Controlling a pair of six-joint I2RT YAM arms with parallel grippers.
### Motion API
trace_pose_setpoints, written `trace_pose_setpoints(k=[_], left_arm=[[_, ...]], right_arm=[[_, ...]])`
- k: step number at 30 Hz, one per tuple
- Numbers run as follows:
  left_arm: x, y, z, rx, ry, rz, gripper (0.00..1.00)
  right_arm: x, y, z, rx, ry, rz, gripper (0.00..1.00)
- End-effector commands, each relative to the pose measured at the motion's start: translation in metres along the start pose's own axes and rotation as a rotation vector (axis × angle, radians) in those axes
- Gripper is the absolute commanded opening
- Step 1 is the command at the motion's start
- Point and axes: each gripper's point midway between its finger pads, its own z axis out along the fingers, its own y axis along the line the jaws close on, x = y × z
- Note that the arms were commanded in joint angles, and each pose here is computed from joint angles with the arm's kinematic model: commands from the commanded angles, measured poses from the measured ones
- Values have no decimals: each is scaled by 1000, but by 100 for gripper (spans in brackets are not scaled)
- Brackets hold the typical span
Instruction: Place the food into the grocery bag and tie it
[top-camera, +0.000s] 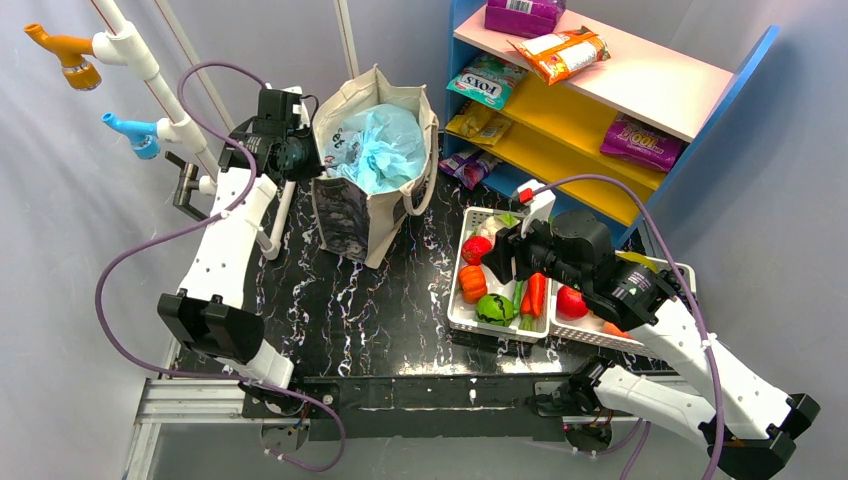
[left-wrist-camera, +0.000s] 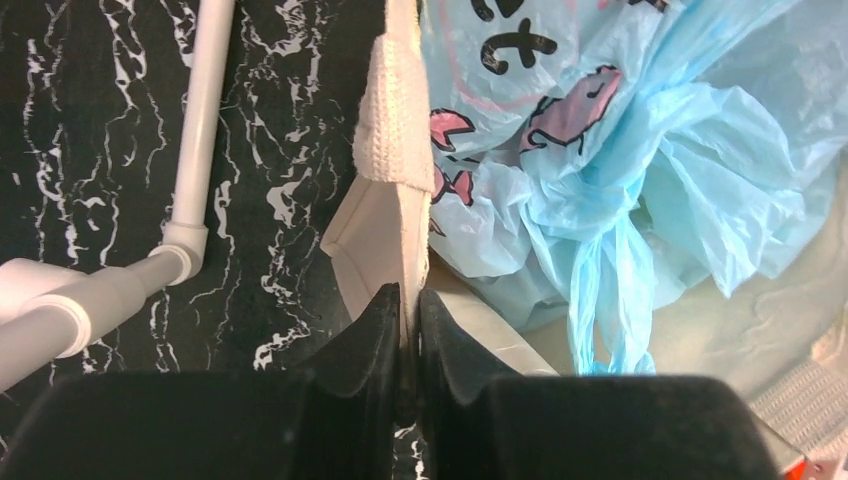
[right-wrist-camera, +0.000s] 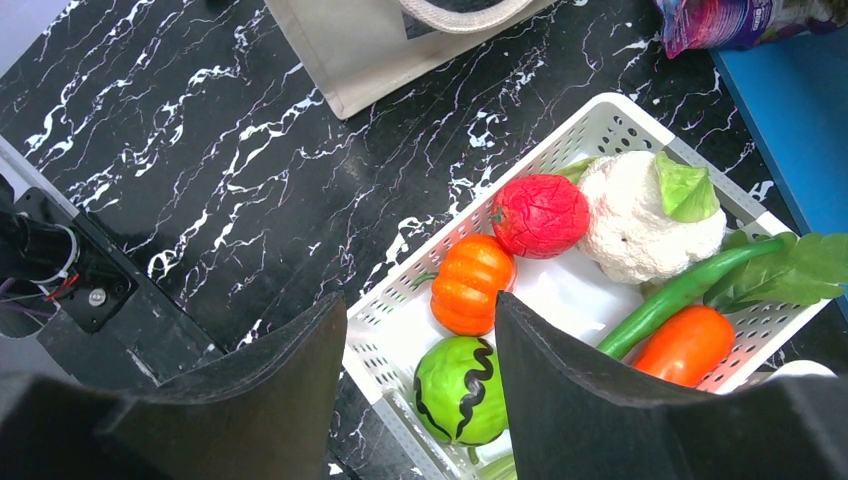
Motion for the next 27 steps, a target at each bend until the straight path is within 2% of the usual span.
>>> trace_pose_setpoints(k=[1, 6, 11, 19, 27], left_arm=[[2, -12, -26, 100, -24, -49, 0], [0, -22, -51, 171, -52, -115, 0], [9, -38, -77, 266, -12, -212, 0], [48, -41, -113, 329, 66, -359, 0], [85, -28, -145, 322, 103, -392, 0]], right_arm=[[-13, 4, -6, -17, -36, 2, 63], [-15, 2, -8, -5, -41, 1, 63], [-16, 0, -9, 6, -50, -2, 63], [-21, 2, -9, -6, -59, -7, 63], [-24, 12, -6, -61, -58, -10, 63]])
